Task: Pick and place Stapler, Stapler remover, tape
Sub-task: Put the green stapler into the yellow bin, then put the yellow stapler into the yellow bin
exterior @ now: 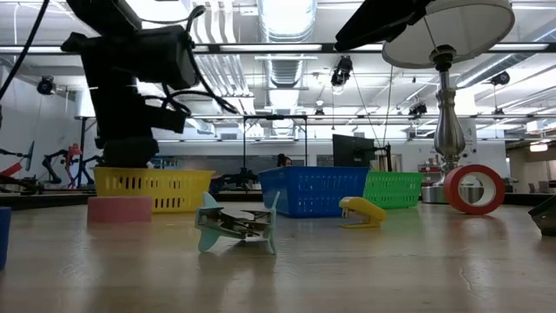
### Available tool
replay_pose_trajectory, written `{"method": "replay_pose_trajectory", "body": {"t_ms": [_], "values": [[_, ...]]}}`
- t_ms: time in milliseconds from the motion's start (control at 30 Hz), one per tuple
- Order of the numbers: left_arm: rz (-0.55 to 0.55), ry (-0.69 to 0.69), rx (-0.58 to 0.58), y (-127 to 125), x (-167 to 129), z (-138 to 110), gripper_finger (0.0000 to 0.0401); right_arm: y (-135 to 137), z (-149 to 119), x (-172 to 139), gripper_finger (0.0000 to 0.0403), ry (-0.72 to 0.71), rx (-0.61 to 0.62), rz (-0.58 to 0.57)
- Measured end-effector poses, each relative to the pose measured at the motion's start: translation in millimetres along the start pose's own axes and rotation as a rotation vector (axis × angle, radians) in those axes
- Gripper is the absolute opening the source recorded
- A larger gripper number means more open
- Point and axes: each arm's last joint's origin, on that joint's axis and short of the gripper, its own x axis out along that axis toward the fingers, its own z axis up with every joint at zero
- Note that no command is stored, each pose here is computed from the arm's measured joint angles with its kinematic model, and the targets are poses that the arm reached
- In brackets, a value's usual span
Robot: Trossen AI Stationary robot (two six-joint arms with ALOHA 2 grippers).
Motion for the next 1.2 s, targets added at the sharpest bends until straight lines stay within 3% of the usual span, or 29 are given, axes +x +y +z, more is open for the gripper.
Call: {"method": "replay_pose_trajectory", "body": {"t_ms": [400, 800, 1200], "values": [[-0.055, -0.081, 0.048, -8.3, -21.6, 22.0, 0.0145, 0.0, -1.6, -0.1, 0.0206, 0.015, -0.005, 0.003], [-0.137, -0.172, 0.114, -29.4, -42.1, 25.9, 0.0136, 6.8, -15.9, 4.0, 0.0206, 0.109, 0.001, 0.196], [-0.217, -0.268, 0.169, -49.8, -53.2, 20.7, 0.0127, 10.2, -31.6, 7.5, 0.0205, 0.169, 0.054, 0.266]]}}
